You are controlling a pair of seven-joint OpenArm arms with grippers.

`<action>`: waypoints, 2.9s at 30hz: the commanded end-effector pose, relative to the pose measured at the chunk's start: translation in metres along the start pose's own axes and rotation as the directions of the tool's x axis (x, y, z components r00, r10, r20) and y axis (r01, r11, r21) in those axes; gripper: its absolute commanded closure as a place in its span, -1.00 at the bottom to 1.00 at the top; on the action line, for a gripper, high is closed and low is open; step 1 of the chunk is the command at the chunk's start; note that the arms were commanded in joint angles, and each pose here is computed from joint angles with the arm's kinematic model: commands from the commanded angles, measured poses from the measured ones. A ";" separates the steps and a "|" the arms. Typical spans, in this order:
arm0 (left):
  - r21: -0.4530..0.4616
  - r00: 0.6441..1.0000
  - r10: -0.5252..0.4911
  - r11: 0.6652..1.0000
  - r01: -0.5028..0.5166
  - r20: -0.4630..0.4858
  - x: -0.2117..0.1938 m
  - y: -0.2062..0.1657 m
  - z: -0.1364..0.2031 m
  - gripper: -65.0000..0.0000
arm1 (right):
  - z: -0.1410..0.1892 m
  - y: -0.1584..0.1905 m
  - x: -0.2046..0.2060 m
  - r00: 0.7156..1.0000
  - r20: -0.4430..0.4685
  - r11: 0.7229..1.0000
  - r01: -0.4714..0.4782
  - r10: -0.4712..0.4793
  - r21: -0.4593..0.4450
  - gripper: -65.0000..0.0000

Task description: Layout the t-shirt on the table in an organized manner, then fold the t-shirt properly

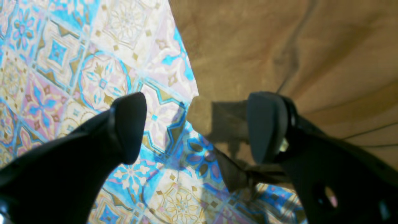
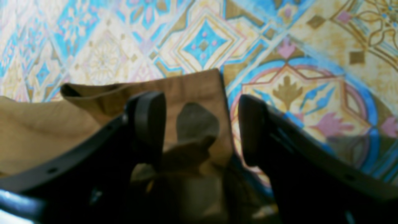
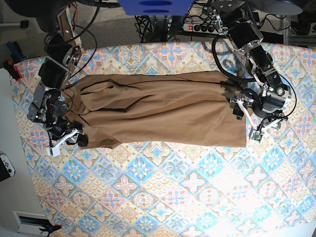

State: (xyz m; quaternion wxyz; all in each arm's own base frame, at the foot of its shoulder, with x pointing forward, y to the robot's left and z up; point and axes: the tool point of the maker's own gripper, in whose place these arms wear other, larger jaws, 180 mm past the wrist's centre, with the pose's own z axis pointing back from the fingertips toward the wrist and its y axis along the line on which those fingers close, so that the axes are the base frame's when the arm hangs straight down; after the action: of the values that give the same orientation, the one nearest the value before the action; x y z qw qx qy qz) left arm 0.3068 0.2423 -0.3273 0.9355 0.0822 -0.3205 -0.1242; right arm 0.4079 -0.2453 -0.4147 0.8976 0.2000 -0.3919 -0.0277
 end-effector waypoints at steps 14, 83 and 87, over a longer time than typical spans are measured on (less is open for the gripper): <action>0.014 0.999 -0.002 1.000 0.001 0.047 0.014 0.004 0.005 -0.50 | 0.025 -0.012 0.052 0.990 0.081 0.991 -0.113 0.118 -0.069 -0.10; -0.214 0.958 0.232 0.957 -0.194 0.168 0.065 0.026 -0.118 -0.50 | -0.015 0.029 -0.024 0.912 -0.280 0.948 -0.319 0.300 -0.021 -0.10; -0.213 0.958 0.231 0.958 -0.194 0.167 0.064 0.026 -0.118 -0.50 | -0.015 0.029 -0.024 0.913 -0.279 0.948 -0.316 0.298 -0.022 -0.10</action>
State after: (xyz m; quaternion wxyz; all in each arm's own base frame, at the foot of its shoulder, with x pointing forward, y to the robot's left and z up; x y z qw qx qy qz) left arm 0.4182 0.2518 -0.3981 0.9249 -0.0624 -0.3702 -0.0605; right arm 0.4066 -0.2032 -0.4244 0.9324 0.1197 -0.3204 0.1166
